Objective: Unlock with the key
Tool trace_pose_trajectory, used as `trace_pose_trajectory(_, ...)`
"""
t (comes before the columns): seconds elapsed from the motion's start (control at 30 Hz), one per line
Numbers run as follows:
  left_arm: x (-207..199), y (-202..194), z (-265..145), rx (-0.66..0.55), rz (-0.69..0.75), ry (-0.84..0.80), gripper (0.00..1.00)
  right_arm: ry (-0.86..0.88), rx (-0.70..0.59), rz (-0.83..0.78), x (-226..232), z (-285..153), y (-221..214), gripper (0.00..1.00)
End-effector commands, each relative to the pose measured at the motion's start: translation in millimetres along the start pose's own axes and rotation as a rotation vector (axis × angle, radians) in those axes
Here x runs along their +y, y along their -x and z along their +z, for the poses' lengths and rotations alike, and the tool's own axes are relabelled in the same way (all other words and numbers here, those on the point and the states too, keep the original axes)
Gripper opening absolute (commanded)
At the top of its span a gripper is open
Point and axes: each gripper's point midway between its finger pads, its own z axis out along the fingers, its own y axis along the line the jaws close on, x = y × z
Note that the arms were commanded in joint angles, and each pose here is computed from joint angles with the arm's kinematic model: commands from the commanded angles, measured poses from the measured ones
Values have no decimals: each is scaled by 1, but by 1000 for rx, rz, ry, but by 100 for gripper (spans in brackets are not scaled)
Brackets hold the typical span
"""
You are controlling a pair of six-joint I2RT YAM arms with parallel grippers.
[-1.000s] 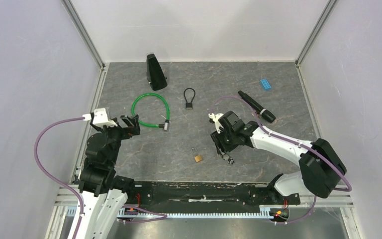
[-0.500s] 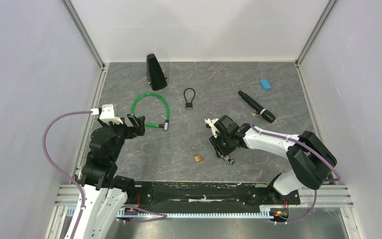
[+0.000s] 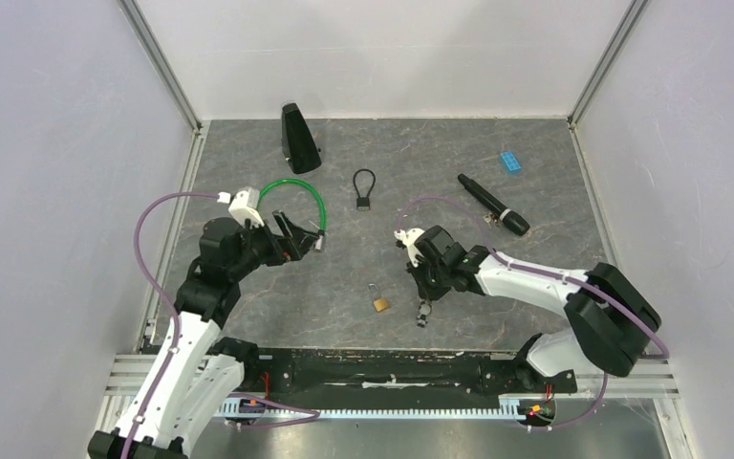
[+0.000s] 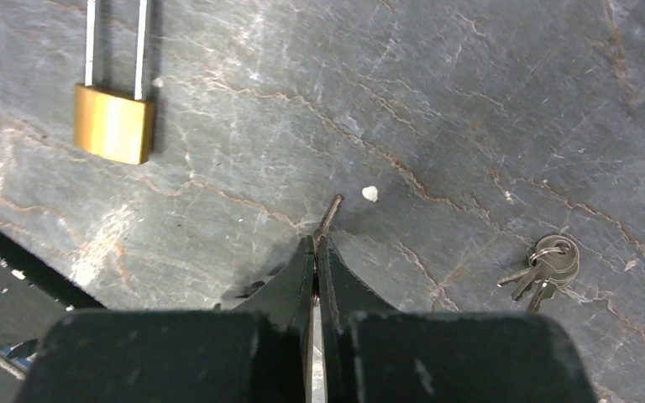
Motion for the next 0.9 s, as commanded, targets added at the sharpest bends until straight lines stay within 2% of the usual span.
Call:
trace_pose_trajectory(0.0, -39, -8, 9, 49, -144, -198, 95, 74, -187, -55, 15, -17, 32, 0)
trace_pose_trajectory(0.27, -67, -31, 24, 128, -239, -293, 94, 141, -374, -120, 28, -42, 55, 0)
trace_pose_trajectory(0.5, -79, -49, 39, 180, -328, -316, 94, 146, -378, -117, 29, -44, 54, 0)
trace_pose_trajectory(0.87, -101, -68, 58, 204, -440, -332, 90, 267, -585, -150, 53, -77, 86, 0)
